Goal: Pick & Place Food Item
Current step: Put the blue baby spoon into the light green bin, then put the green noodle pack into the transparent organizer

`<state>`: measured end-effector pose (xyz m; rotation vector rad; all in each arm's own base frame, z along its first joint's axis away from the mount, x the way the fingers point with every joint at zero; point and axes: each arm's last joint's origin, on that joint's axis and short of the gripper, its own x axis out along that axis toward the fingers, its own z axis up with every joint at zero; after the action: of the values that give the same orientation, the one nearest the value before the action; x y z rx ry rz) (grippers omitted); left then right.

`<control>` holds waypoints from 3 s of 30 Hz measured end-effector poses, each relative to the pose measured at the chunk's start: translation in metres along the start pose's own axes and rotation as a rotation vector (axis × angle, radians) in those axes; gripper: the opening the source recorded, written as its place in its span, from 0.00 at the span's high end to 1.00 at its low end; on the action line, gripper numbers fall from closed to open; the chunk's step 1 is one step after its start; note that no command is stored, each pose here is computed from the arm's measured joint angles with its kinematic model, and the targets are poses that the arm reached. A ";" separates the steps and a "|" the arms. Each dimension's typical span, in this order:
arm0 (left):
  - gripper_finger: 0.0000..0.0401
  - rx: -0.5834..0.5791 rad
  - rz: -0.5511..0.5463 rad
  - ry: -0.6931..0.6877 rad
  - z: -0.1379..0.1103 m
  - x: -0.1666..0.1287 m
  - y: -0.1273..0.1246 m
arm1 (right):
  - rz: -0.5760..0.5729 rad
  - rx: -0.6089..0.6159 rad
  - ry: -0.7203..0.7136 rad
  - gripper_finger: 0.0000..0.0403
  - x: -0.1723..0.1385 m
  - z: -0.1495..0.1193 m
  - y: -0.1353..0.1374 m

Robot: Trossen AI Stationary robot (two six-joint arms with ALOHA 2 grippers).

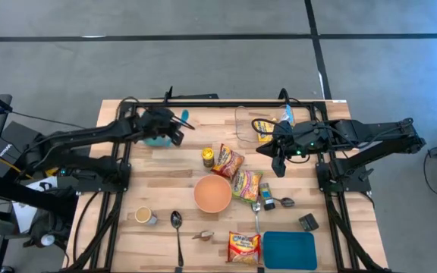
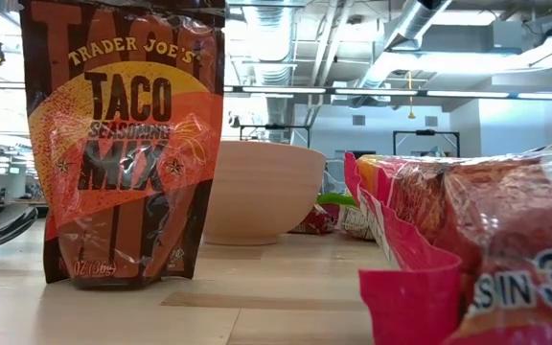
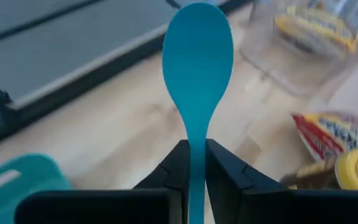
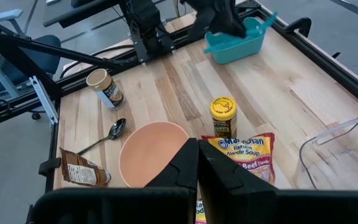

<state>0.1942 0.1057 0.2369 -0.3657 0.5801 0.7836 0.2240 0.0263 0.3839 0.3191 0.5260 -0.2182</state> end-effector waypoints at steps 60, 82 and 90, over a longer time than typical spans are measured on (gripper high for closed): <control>0.89 -0.063 0.217 0.182 -0.064 0.039 0.098 | -0.001 0.001 0.001 1.00 0.000 0.000 0.000; 0.77 -0.080 0.219 0.186 -0.064 0.039 0.098 | -0.001 0.001 0.000 1.00 0.000 0.000 0.000; 0.77 -0.101 0.221 0.182 -0.064 0.039 0.098 | -0.001 0.001 0.001 1.00 0.000 0.000 0.000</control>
<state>0.1206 0.1591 0.1534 -0.4750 0.7621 1.0012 0.2240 0.0262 0.3838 0.3201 0.5266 -0.2195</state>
